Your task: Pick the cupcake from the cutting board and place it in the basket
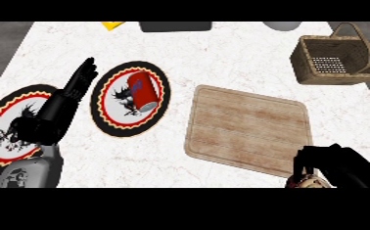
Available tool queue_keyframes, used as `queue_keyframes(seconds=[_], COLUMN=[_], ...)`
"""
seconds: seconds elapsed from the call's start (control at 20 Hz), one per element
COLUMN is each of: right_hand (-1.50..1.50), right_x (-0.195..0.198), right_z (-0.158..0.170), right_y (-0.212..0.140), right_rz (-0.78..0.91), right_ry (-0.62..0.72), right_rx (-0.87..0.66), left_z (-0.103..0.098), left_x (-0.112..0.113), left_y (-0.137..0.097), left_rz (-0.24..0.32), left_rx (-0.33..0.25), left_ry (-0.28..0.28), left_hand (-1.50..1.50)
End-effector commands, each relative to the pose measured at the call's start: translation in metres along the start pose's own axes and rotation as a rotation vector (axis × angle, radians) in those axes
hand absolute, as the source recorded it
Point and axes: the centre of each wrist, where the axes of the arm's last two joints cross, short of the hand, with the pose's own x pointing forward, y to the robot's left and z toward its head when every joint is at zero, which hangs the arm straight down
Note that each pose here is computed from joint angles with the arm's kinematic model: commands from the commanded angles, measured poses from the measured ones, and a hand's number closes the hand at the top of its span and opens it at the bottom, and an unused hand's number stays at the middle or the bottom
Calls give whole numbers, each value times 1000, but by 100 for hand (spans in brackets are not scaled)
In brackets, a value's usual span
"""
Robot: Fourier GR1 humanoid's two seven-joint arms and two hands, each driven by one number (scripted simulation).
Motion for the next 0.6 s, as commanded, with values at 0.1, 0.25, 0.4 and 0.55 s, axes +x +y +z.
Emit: queue_keyframes(seconds=[0.1, 0.25, 0.4, 0.55], right_hand=[150, 150, 150, 150], right_x=[33, 54, 65, 55], right_z=[39, 69, 78, 82], right_y=[-29, -44, -54, -80], right_rz=[-254, -274, -313, -309], right_ry=[-145, -167, -140, -78], right_rx=[-247, -313, -336, -380], left_z=[7, 3, 2, 4], left_x=[7, 3, 11, 6], left_y=[-3, 0, -4, -5], left_rz=[-10, 11, 7, -4], left_rx=[5, -3, 6, -15], left_ry=[3, 3, -1, -16], left_hand=[0, 0, 0, 0])
